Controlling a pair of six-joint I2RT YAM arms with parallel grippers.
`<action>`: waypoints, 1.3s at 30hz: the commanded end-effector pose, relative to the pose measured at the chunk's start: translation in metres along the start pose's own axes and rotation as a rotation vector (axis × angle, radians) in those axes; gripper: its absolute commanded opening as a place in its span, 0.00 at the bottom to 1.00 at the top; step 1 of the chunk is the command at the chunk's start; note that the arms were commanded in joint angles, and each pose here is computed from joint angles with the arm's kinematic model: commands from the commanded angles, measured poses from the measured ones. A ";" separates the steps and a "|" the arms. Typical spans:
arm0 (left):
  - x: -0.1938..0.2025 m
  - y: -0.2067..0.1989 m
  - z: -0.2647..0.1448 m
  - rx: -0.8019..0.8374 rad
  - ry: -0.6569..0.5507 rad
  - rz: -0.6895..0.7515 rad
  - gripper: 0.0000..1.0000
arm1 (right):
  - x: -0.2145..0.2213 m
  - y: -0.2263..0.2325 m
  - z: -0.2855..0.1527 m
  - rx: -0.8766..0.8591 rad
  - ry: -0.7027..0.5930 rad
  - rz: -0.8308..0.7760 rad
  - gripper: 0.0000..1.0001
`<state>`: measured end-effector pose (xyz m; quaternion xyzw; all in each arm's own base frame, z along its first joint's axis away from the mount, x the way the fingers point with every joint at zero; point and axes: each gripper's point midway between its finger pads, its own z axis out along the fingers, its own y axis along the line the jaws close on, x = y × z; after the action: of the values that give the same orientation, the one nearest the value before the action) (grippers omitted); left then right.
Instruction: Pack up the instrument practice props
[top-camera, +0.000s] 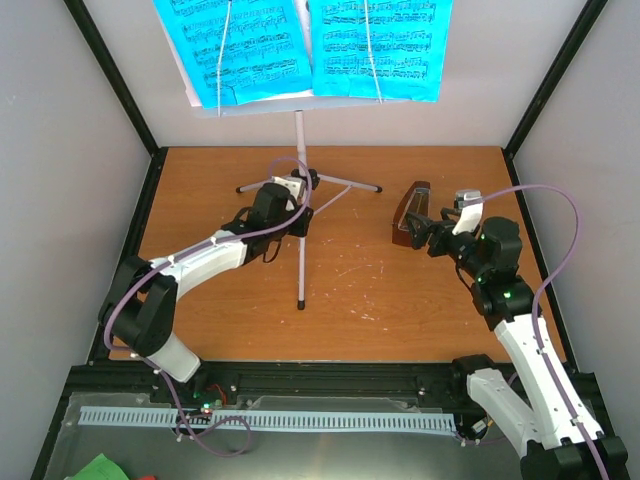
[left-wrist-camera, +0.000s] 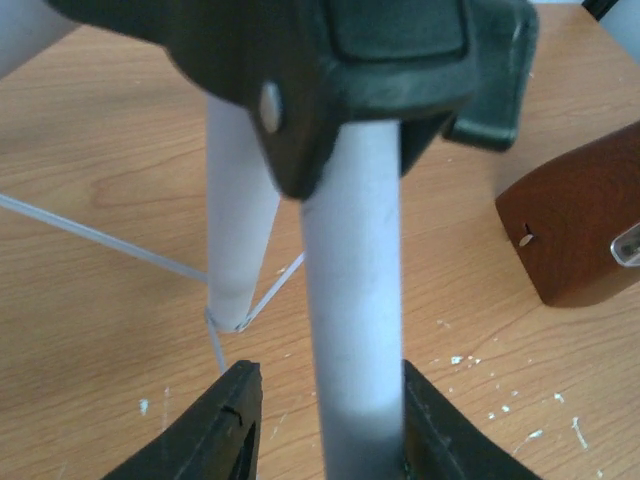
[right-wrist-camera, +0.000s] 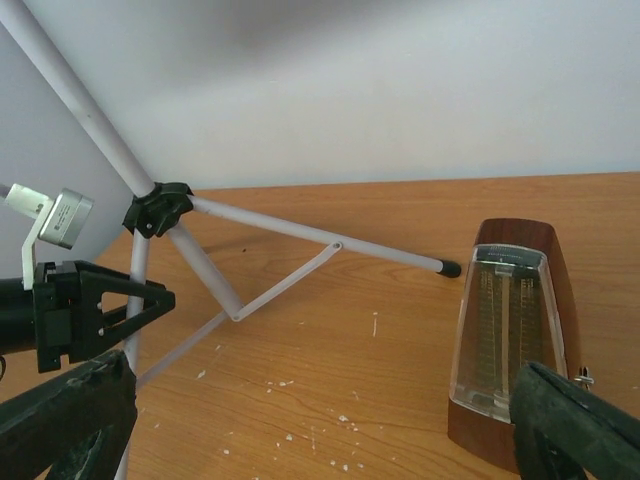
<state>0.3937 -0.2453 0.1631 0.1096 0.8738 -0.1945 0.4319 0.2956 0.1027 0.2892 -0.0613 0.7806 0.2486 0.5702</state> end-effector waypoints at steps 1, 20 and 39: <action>-0.019 -0.005 0.000 -0.023 -0.030 0.037 0.26 | 0.007 -0.004 -0.002 0.016 0.012 0.017 1.00; -0.005 0.007 -0.051 0.228 -0.005 0.252 0.00 | 0.014 0.000 -0.003 -0.009 0.017 0.011 1.00; 0.012 -0.041 -0.030 0.502 0.045 0.332 0.00 | 0.018 -0.001 -0.007 -0.006 0.016 0.010 1.00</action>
<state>0.3553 -0.2358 0.1628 0.2860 0.8292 -0.2985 0.3762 0.2853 0.1021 0.2782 -0.0637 0.7841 0.2496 0.5647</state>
